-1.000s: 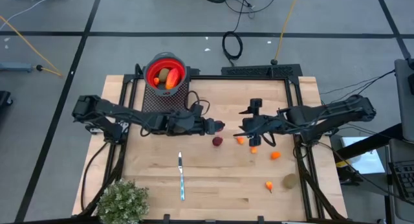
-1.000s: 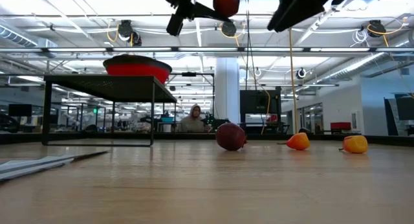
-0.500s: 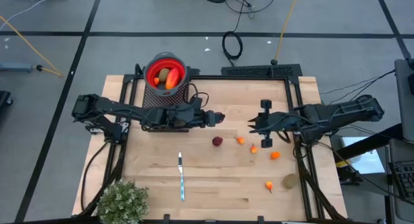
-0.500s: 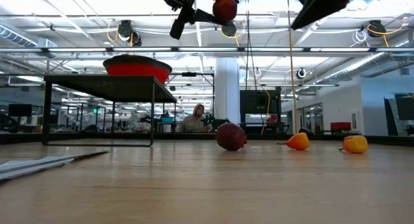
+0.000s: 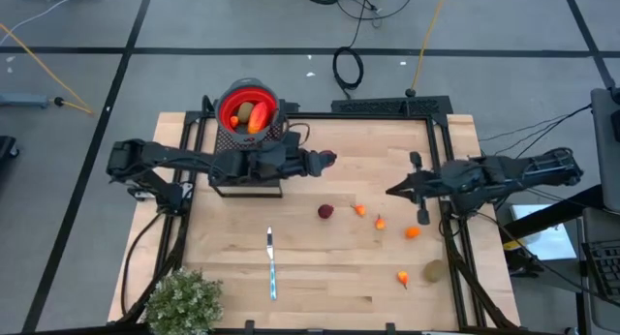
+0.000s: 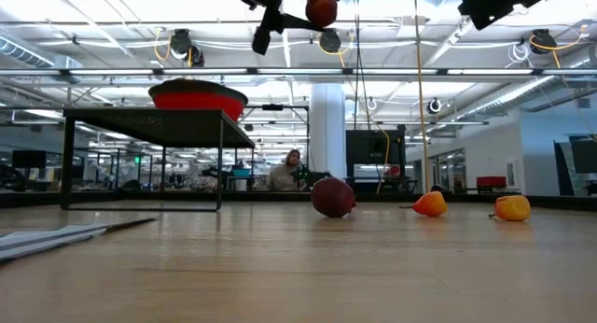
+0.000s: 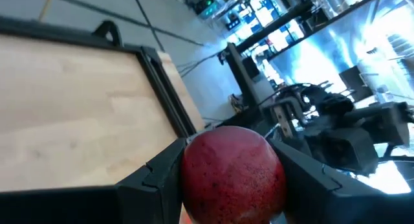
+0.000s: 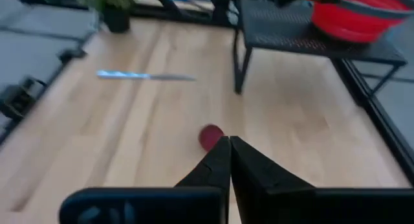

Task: Pick & Place Fruit
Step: Put the pomegranate into the red strainer bowl on the shelf

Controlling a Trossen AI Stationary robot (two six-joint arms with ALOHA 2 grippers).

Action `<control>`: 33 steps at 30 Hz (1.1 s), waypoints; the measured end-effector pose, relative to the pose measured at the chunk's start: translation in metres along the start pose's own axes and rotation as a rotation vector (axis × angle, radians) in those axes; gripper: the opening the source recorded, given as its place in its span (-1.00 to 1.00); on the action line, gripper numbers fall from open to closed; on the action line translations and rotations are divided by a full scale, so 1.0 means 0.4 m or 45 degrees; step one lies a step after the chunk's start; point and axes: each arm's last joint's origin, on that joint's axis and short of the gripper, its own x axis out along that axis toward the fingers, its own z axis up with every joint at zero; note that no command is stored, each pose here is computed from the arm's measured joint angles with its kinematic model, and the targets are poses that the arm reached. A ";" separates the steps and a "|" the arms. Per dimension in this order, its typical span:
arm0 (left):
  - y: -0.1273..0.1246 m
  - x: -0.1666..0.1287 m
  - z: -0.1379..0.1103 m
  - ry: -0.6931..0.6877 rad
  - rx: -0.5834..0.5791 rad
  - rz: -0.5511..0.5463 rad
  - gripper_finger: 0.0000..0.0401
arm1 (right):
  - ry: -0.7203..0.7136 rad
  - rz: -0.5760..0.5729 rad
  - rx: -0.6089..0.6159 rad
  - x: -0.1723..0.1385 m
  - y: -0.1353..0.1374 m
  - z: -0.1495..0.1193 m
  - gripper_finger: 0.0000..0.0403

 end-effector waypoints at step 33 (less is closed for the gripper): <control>0.130 -0.122 0.328 -0.209 0.426 0.363 -0.05 | -0.395 0.027 0.054 -0.136 -0.018 -0.060 -1.00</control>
